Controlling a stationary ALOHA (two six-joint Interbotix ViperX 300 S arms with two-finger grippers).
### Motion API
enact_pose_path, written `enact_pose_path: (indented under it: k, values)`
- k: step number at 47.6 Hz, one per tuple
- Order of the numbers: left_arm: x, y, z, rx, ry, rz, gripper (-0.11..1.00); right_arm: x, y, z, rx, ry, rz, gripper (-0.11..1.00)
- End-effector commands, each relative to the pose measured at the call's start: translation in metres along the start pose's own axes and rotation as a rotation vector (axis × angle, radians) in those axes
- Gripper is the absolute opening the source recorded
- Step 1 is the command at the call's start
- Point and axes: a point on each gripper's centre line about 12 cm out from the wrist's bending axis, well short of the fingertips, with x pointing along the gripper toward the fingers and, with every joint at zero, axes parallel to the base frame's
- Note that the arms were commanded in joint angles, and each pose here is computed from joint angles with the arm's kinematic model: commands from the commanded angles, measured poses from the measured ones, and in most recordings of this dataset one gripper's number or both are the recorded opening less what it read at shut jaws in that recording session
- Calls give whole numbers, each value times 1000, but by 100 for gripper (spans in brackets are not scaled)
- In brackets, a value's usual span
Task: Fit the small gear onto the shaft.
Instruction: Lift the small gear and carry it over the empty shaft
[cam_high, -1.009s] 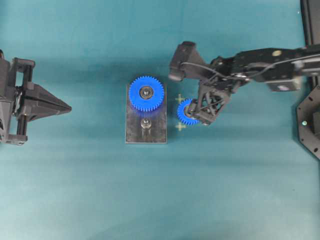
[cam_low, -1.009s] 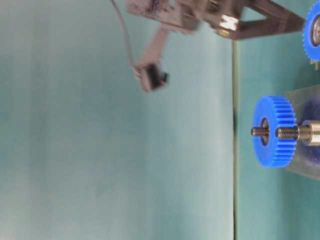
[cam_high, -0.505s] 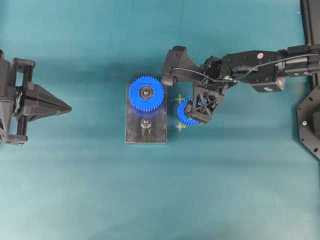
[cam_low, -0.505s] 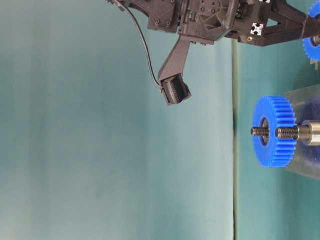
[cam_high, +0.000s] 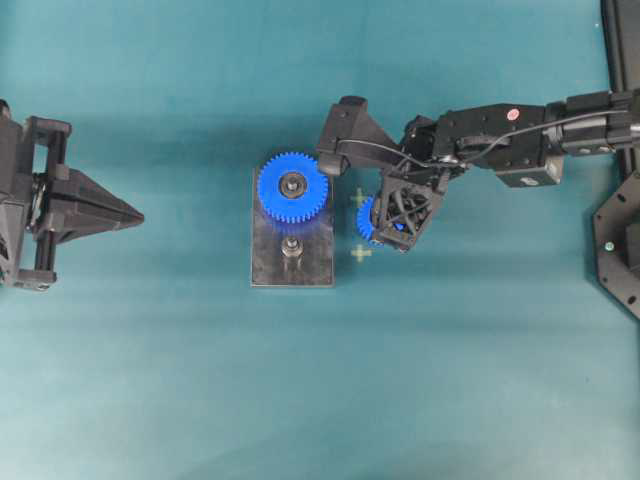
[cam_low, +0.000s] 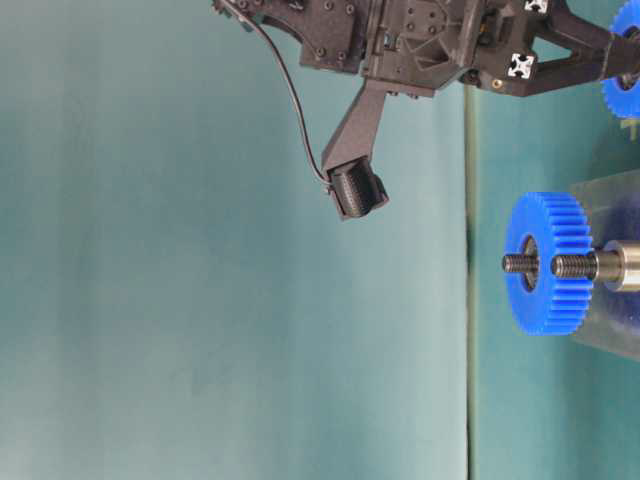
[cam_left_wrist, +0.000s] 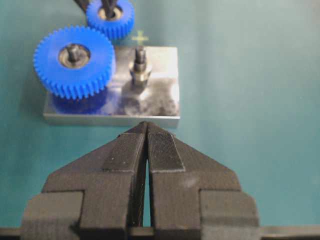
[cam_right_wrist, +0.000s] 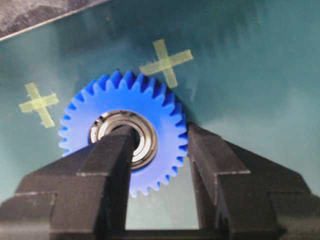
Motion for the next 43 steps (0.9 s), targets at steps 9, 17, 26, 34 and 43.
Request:
enact_pose_path:
  k: [9, 17, 26, 34, 43]
  values:
    - [-1, 1, 9, -2, -31, 4, 0, -29, 17, 16, -26, -77, 26, 34]
    - [-2, 3, 11, -5, -36, 10, 0, -57, 31, 30, -44, -77, 48, 34]
    - [-2, 3, 11, -9, -37, 12, 0, -80, 47, 47, -81, -35, 56, 34]
    - [-2, 3, 13, -13, -40, 12, 0, -89, 62, 68, -108, -65, 69, 34]
    - [-3, 3, 17, -15, -53, 11, 0, -87, 72, 85, -126, -86, 77, 34]
